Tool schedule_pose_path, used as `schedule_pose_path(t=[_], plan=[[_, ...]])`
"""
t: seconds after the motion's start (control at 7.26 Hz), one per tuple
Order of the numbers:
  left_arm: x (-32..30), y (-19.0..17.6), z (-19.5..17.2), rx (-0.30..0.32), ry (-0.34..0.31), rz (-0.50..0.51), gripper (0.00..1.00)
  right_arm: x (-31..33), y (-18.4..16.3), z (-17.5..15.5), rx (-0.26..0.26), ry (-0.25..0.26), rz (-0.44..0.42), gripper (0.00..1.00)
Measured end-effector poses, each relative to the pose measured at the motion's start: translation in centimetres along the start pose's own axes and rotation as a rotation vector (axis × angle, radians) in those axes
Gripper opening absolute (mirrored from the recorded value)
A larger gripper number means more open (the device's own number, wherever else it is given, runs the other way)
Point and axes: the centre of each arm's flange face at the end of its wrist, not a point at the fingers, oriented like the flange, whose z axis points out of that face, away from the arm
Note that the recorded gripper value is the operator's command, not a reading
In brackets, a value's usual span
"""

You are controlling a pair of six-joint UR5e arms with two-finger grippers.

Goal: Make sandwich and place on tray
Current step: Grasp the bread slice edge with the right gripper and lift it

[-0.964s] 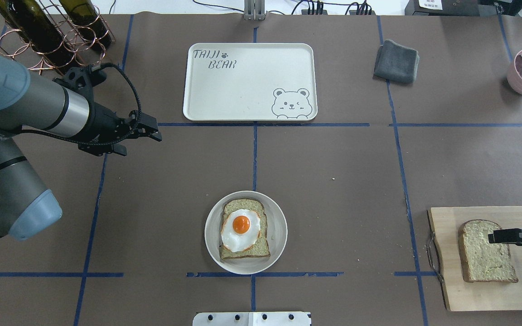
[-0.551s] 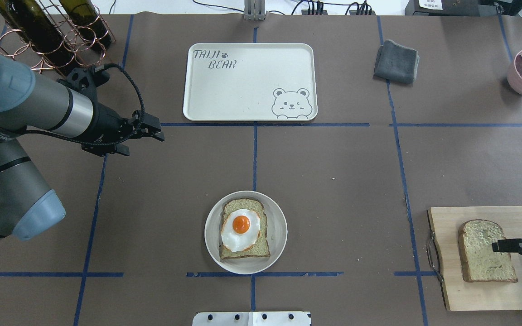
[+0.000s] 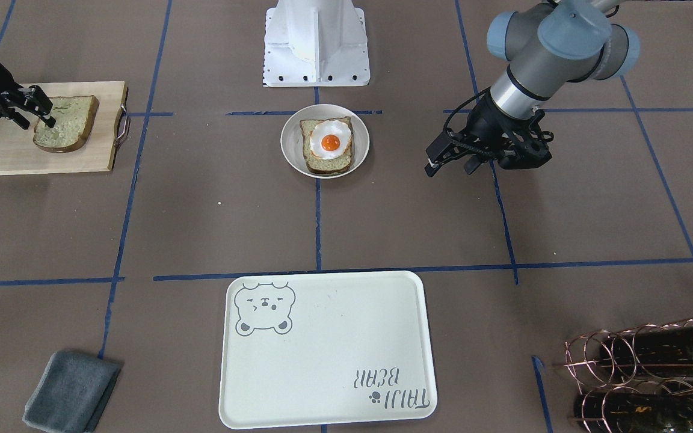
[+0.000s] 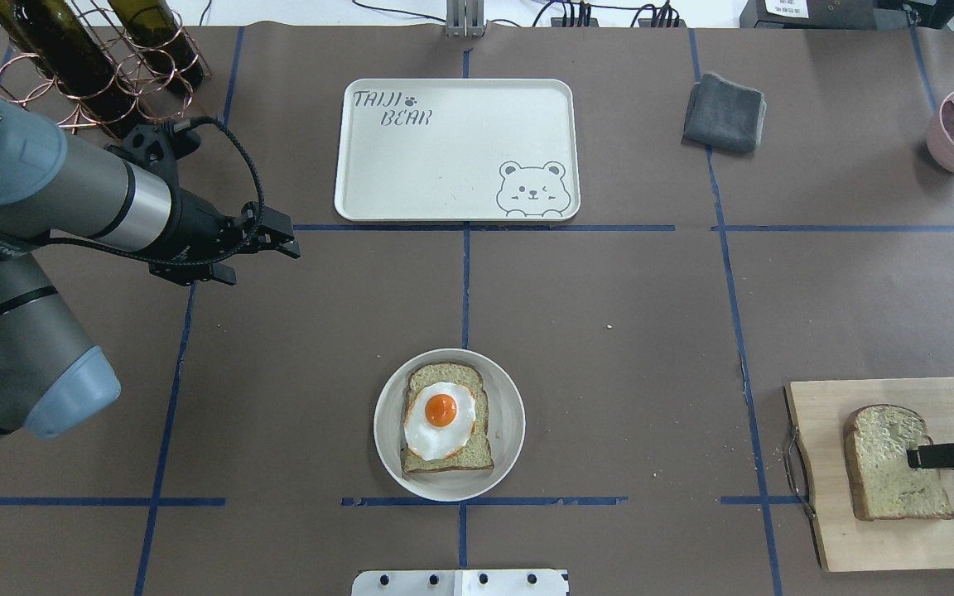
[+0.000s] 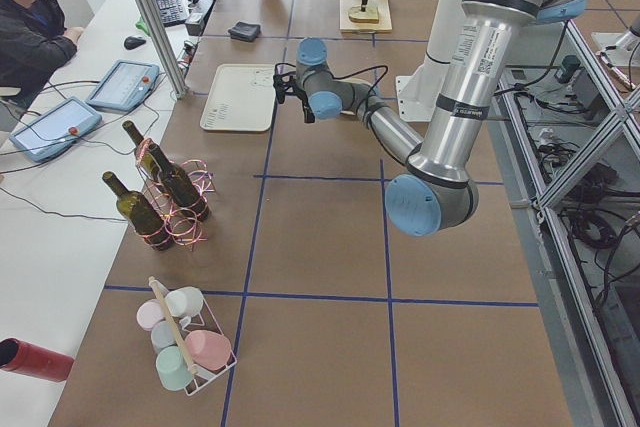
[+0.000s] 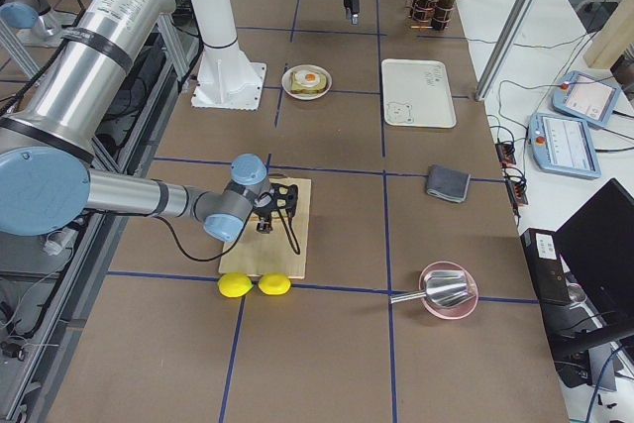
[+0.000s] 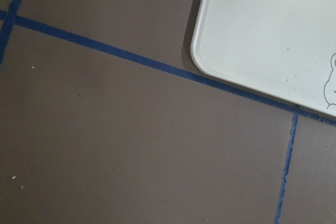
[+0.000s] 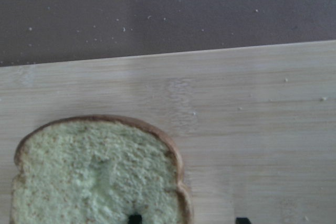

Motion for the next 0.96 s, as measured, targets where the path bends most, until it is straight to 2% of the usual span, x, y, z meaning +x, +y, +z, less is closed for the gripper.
schedule_pose_path(t=[0.41,0.55,0.69,0.83,0.96], plan=[[-0.09,-0.05,0.11,0.000,-0.002,-0.001,1.00,-0.95,-0.13,-0.53,0.001,-0.020,-0.005,0.54],[-0.12,-0.08,0.15,0.000,-0.003,-0.002,1.00,-1.01,-0.12,-0.58,-0.001,-0.020,-0.005,0.35],[-0.15,-0.10,0.19,-0.001,-0.004,-0.002,1.00,-0.96,-0.09,-0.58,-0.002,-0.019,-0.004,0.10],[-0.16,-0.11,0.21,-0.001,-0.005,-0.003,1.00,-0.91,-0.08,-0.58,-0.002,-0.017,-0.004,0.00],[-0.17,-0.11,0.22,-0.001,-0.005,-0.003,1.00,-0.90,-0.08,-0.58,-0.001,-0.017,-0.004,0.00]])
